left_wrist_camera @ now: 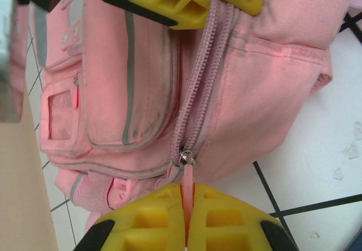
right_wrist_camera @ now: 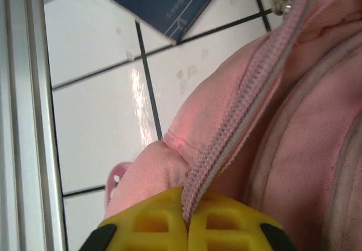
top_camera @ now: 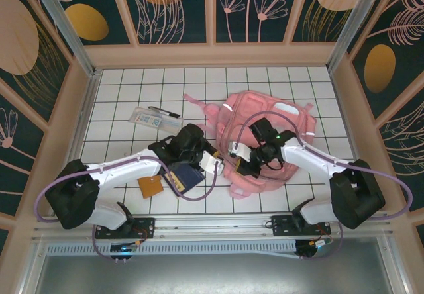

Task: Pack books, pencil case, and school supplies into a backpack

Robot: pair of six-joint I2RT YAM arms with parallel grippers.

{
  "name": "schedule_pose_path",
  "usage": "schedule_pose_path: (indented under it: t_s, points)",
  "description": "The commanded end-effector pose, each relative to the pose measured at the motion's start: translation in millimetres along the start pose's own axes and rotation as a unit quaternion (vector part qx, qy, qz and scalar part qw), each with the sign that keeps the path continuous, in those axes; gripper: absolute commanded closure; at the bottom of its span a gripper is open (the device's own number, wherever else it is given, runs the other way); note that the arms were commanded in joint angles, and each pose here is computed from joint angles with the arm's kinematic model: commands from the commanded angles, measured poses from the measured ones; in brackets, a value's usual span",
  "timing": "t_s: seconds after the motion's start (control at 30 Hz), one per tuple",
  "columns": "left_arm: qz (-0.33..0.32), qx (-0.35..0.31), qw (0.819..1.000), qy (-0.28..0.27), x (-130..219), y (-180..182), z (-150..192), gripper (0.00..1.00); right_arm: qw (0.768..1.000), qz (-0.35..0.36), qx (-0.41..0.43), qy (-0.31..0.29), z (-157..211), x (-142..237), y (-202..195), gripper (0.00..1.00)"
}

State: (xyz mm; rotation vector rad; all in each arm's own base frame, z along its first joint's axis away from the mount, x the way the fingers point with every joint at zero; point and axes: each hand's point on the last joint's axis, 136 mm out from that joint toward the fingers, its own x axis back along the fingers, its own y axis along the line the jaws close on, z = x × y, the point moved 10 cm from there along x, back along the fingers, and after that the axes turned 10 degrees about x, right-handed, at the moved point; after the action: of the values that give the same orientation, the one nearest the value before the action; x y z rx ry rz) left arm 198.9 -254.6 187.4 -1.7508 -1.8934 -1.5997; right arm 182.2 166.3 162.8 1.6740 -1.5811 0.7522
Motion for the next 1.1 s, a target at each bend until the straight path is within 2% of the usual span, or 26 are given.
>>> schedule_pose_path:
  t_s: [0.0,0.2,0.33,0.43,0.53,0.57,0.6,0.67,0.7,0.73,0.77,0.8,0.87,0.93,1.0,1.07]
  points:
    - [-0.019,-0.037,0.999,-0.008,4.2,9.3,-5.6,1.00,0.989,-0.012,0.044,0.139,24.3,7.2,18.0,1.00]
    - [0.023,-0.081,0.995,0.051,-14.5,-26.2,22.1,1.00,0.972,0.004,0.149,0.180,46.4,36.4,47.1,1.00]
    - [0.021,-0.143,0.982,0.122,-35.4,-50.8,40.4,1.00,0.953,-0.001,0.238,0.188,75.9,36.3,79.7,1.00]
    - [0.002,-0.143,0.984,0.101,-42.4,-49.0,30.2,1.00,0.937,-0.009,0.279,0.209,92.7,37.0,94.2,1.00]
    - [-0.030,-0.141,0.983,0.110,-52.3,-37.5,20.0,1.00,0.930,-0.010,0.295,0.218,91.5,36.7,95.3,1.00]
    - [-0.038,-0.139,0.984,0.107,-54.2,-33.1,16.2,1.00,0.935,-0.006,0.293,0.199,85.6,37.8,93.9,1.00]
    - [-0.045,-0.137,0.985,0.097,-54.6,-28.1,12.0,1.00,0.942,-0.003,0.285,0.174,77.4,39.7,92.2,0.93]
    - [-0.053,-0.132,0.987,0.076,-53.6,-22.9,5.3,1.00,0.961,0.011,0.254,0.108,55.0,46.4,86.8,0.70]
    - [-0.061,-0.127,0.988,0.069,-53.1,-20.2,2.8,1.00,0.969,0.019,0.237,0.064,40.1,52.6,83.8,0.63]
    - [-0.069,-0.119,0.989,0.061,-52.3,-17.0,-0.8,1.00,0.974,0.025,0.225,0.027,27.7,58.5,81.6,0.55]
    - [-0.073,-0.107,0.990,0.049,-50.6,-14.4,-4.6,1.00,0.978,0.036,0.207,-0.012,15.4,64.1,78.4,0.41]
    - [-0.076,-0.094,0.992,0.034,-48.2,-11.0,-8.8,1.00,0.979,0.046,0.195,-0.044,5.4,68.4,75.0,0.35]
    - [-0.081,-0.068,0.994,0.002,-43.0,-5.4,-18.1,1.00,0.978,0.065,0.178,-0.091,-5.4,68.0,68.3,0.32]
    - [-0.086,-0.054,0.995,-0.021,-39.3,-2.3,-25.9,1.00,0.977,0.084,0.144,-0.132,-9.7,60.8,60.2,0.36]
    - [-0.095,-0.048,0.994,-0.040,-34.5,0.6,-34.3,1.00,0.977,0.105,0.122,-0.143,-9.2,52.3,52.6,0.39]
    - [-0.100,-0.047,0.992,-0.053,-30.0,1.0,-39.2,1.00,0.978,0.124,0.109,-0.127,-4.4,45.4,46.2,0.39]
